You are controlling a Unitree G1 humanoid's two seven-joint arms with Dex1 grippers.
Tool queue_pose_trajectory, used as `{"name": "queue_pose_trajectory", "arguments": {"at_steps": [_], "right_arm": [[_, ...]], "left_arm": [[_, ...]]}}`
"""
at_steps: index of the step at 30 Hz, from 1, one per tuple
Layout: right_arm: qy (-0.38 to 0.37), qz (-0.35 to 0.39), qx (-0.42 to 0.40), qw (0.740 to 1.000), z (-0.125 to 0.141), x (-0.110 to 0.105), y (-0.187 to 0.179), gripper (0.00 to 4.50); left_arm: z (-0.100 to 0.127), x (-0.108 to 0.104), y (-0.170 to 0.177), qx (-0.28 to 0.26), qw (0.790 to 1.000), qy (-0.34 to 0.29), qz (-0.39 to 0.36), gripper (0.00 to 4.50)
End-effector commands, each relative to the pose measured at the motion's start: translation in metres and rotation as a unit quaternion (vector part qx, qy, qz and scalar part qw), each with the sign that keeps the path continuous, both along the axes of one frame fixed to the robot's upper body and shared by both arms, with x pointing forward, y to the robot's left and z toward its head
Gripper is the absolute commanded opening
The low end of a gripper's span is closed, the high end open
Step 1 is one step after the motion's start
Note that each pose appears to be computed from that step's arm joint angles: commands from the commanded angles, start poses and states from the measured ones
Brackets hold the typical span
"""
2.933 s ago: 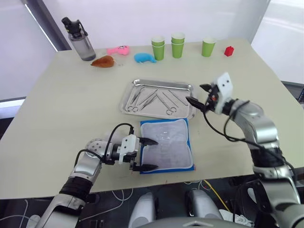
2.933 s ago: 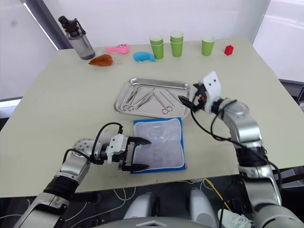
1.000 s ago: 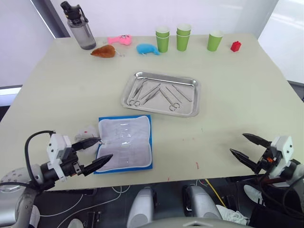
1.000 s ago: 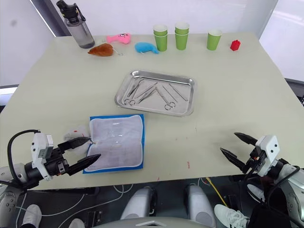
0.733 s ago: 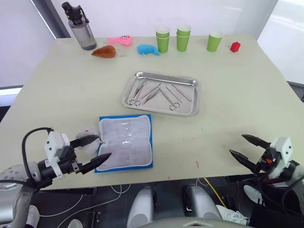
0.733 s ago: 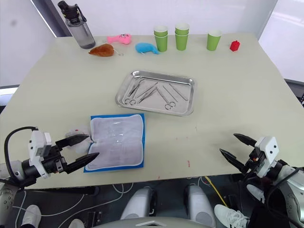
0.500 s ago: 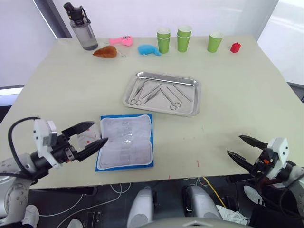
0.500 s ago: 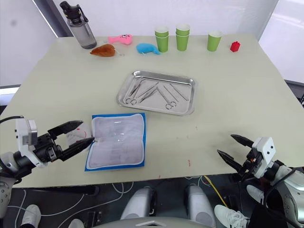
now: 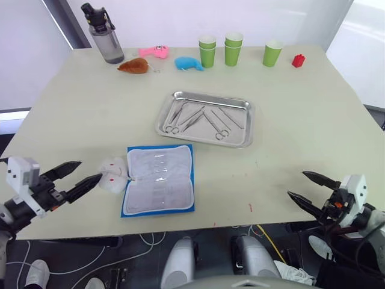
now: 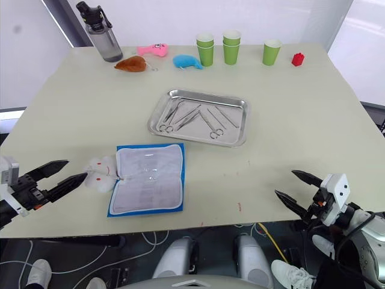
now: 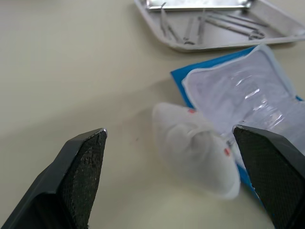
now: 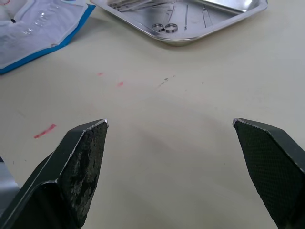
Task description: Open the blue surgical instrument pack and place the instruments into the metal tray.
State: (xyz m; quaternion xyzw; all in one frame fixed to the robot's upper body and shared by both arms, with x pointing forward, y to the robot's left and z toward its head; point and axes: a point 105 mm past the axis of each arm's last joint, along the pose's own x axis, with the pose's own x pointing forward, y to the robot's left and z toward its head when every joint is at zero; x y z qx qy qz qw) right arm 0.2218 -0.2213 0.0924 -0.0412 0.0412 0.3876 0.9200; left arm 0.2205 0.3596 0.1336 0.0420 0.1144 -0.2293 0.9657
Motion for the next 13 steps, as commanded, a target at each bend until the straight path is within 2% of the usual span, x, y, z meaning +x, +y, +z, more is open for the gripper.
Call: {"name": "queue_pose_trajectory", "arguments": {"at_steps": [1,6,13], "right_arm": [[-0.026,-0.014,-0.002,1.000,0.015,-0.006,-0.016,4.40],[-0.021,-0.030,0.001,0.999,0.016,-0.016,-0.030,4.40],[-0.016,-0.044,-0.013,0.999,0.017,-0.026,-0.045,4.40]], "left_arm": [[-0.003,-0.008,0.016,0.037,0.999,0.014,0.014,4.50],[-0.029,-0.019,0.029,0.065,0.996,0.051,0.019,4.50],[-0.038,-0.016,0.032,0.064,0.997,0.048,0.022,4.50]]}}
